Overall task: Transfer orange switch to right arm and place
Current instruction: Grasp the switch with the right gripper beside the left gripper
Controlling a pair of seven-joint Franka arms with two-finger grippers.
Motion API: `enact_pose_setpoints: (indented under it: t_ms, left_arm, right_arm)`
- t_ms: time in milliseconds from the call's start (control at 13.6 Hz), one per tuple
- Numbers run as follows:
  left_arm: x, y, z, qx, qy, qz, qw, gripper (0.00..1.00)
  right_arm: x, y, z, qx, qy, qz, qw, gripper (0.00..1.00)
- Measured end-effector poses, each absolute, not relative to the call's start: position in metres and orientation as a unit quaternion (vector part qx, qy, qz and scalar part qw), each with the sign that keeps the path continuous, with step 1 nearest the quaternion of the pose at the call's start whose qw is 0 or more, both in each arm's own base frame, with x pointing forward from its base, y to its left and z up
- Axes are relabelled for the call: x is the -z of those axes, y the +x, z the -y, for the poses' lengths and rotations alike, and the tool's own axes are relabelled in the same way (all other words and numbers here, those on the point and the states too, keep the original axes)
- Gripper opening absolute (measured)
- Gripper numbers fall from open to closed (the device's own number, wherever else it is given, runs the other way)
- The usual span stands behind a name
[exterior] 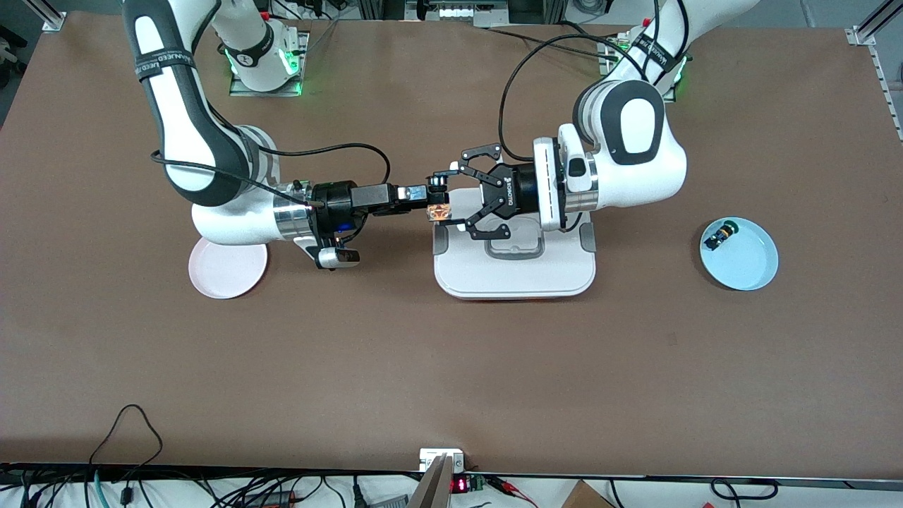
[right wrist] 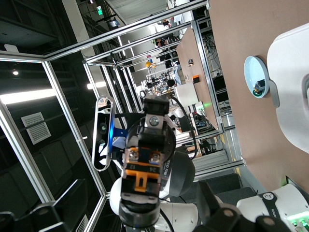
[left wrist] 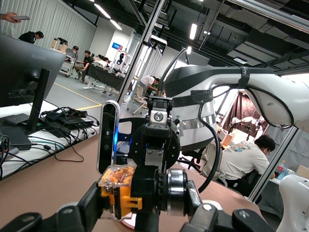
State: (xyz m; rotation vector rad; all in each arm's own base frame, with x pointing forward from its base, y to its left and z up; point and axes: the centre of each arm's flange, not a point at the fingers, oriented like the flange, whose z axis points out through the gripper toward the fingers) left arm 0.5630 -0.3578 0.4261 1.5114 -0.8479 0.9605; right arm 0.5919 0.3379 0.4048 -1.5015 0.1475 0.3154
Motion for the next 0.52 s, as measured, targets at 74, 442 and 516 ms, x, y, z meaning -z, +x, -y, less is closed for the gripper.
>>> enact_pose_setpoints:
  t_ms: [74,442,516]
  left_arm:
    - [-0.426,0.563,0.358,-0.406,0.638,0.358,0.548,0.72]
    - [-0.426,0.563,0.357,-0.406,0.638,0.358,0.548,0.72]
    - [-0.426,0.563,0.357,-0.406,0.638,0.358,0.547,0.72]
  right_arm:
    - [-0.406,0.594,-0.339,-0.141,-0.679,-0.065,0.718,1.00]
    - [-0.395,0.602,-0.344,-0.140,-0.681,-0.063,0.716,0.96]
    - [-0.394,0.603,-0.345,-0.134,-0.682,-0.057,0.717,0.90]
